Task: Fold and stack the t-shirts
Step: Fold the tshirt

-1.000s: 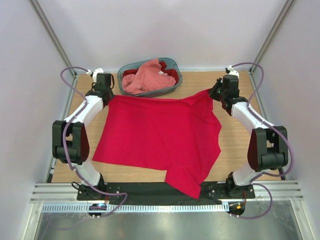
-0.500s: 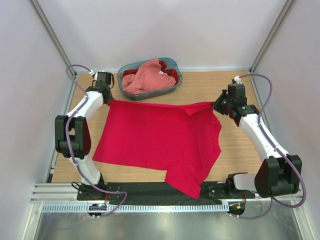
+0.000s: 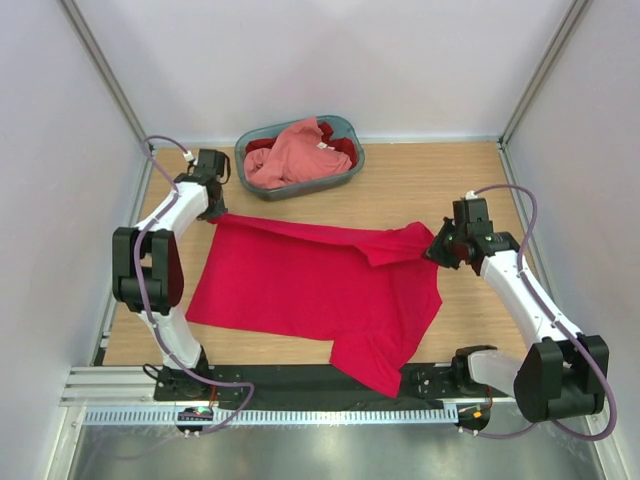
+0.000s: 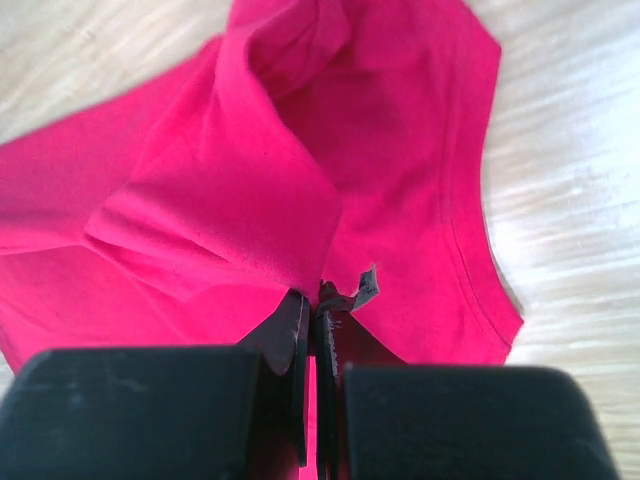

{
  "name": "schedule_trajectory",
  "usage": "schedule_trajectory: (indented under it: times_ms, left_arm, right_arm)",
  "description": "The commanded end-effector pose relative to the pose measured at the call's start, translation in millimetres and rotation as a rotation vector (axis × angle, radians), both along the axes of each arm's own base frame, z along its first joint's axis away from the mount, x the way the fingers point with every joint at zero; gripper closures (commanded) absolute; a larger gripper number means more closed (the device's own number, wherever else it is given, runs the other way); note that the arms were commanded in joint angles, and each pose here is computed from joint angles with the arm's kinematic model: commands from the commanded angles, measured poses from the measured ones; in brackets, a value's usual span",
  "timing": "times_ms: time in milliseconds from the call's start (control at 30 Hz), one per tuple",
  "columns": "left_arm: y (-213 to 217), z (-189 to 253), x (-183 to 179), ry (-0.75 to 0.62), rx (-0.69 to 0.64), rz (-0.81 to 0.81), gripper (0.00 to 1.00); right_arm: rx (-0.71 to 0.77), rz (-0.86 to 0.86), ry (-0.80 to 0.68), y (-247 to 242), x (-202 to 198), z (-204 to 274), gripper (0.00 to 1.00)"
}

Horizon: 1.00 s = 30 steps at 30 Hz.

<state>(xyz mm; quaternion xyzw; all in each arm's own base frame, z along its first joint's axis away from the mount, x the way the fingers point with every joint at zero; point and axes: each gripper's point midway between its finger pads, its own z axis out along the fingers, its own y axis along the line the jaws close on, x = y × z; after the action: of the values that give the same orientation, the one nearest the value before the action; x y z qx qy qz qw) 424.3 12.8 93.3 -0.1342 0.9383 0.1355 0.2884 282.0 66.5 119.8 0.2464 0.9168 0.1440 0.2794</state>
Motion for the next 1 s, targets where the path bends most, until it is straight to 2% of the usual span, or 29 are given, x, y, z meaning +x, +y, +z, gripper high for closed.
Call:
schedule_trajectory:
  times_ms: [0,300,500,633,967]
  left_arm:
    - [4.8,0.8,-4.5,0.032,0.012,-0.003,1.0]
    - [-0.2,-23.2,-14.7,0.146,-0.016,0.008,1.0]
    - [-3.0,-28.1,-17.7,0.158,-0.033,0.011,1.0]
    - [-4.5,-23.7,-14.0,0.141,-0.041,0.01,1.0]
    - [-14.0,21.6,17.4,-0.044,-0.101,0.011,1.0]
  right_arm:
    - [0.012,0.0,0.036,1.8,-13.4,-6.9,0.99]
    - [-0.002,-0.002,0.098,-0.7,-27.5,-26.1,0.99]
    - [-0.019,-0.006,0.113,-3.5,-25.7,-35.3,0.99]
    - [-0.021,0.0,0.097,-2.8,-16.6,-32.7,0.99]
    - [-0.062,-0.006,-0.008,-7.0,28.9,7.2,0.99]
